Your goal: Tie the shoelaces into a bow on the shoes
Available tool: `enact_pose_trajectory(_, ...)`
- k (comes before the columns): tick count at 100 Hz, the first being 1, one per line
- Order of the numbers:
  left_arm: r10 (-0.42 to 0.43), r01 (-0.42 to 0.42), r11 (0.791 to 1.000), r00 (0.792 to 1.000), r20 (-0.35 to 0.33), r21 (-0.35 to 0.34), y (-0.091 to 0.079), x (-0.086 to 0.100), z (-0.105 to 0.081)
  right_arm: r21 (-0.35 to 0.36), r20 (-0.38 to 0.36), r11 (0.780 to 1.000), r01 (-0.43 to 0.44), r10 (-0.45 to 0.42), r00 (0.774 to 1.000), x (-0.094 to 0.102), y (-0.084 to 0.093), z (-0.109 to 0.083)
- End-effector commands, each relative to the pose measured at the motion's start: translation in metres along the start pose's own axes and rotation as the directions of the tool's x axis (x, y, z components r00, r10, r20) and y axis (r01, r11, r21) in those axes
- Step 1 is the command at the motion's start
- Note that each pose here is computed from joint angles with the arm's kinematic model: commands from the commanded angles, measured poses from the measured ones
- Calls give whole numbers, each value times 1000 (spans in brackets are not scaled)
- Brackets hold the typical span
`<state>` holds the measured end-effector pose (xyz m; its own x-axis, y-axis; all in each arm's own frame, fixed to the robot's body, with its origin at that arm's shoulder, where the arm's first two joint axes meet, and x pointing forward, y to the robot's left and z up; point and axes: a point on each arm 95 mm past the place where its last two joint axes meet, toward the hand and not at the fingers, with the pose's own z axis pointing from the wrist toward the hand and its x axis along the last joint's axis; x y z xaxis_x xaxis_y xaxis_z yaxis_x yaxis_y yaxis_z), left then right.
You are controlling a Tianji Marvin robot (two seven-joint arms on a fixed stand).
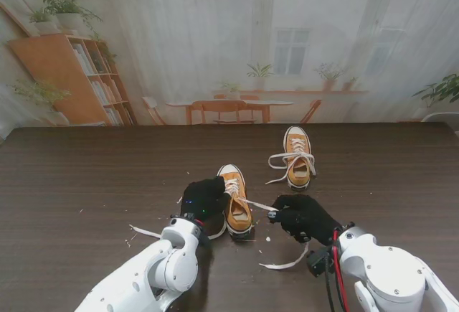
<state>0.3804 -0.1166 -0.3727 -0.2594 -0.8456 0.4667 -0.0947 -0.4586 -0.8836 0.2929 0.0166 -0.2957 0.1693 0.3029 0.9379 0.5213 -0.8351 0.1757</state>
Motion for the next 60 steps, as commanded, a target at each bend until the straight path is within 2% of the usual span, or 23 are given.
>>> enact_pose_trajectory(1,-53,53,999,999,-10,11,-2,8,-1,18,1,1000,-10,10,1000,3,-3,1)
enact_pose_trajectory(21,-108,108,992,994,-10,62,-9,8,-6,38,0,999,-22,22,1000,5,-7,1)
enact_pose_trajectory(37,-191,190,980,981,14,56,-10,10,-9,46,2,999,-24,24,1000,6,-8,3)
enact_pose_trajectory(42,-235,234,971,972,26,48,-9,9,-8,47,7,999,-28,27,1000,5,-9,3)
enact_pose_trajectory(52,-348,347,938,935,73,28,-5,10,-8,54,19,997,-47,46,999,3,-9,3)
enact_pose_trajectory(60,-382,381,924,920,86,27,-3,9,-8,58,26,997,-47,46,999,1,-10,3)
